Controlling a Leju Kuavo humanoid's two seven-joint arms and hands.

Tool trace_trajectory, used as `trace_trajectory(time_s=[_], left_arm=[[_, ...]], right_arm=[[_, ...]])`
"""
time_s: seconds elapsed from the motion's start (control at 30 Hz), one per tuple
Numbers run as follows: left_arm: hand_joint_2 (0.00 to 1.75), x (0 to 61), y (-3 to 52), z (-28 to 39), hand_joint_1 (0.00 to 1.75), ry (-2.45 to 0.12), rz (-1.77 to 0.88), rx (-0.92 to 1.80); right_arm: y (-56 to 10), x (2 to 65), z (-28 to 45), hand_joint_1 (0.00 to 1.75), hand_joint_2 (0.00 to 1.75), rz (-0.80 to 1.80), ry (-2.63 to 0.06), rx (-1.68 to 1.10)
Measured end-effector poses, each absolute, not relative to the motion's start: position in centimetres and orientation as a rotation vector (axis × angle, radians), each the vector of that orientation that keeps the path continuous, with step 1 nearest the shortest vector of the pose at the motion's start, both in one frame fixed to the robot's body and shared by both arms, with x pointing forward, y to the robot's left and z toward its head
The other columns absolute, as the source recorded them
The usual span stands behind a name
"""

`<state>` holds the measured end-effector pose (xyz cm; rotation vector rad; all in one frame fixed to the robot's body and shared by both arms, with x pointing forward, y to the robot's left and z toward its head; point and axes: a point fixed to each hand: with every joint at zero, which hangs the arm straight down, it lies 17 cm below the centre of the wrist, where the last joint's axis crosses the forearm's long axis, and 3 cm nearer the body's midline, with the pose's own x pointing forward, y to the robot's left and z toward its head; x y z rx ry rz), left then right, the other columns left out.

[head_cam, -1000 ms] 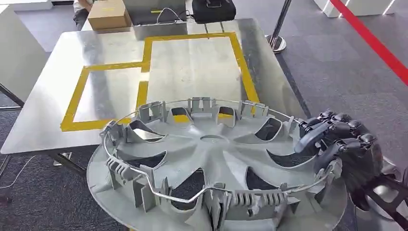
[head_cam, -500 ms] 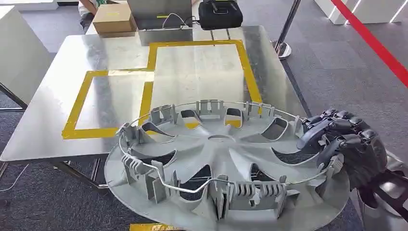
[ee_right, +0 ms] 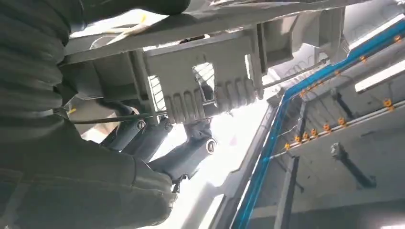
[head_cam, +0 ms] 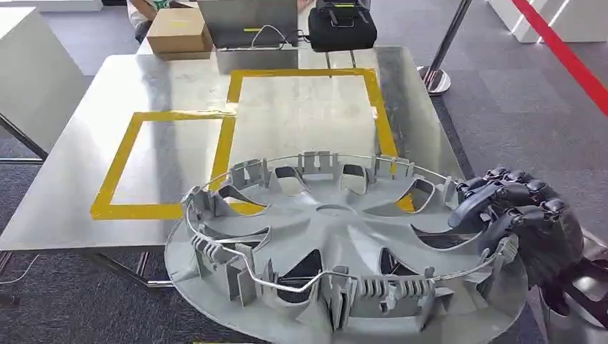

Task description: Take the parts from the cabinet and place them on the table.

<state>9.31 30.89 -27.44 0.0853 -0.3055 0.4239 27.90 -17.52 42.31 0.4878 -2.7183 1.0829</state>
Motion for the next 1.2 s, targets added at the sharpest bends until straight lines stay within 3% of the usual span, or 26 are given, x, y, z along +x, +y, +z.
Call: trace_trajectory(time_s=[0.93, 1.2], left_arm=[[1.75, 9.1, 31.0, -27.5, 0.00, -0.302, 0.418, 0.090], [1.75, 8.9, 31.1, -27.5, 0.00, -0.303, 0.420, 0.094]], right_arm=[[-17.3, 27.5, 42.7, 1.75, 1.75, 1.053, -2.754, 0.464], [-17.1, 28.8, 41.4, 1.75, 1.75, 1.076, -2.747, 0.247]])
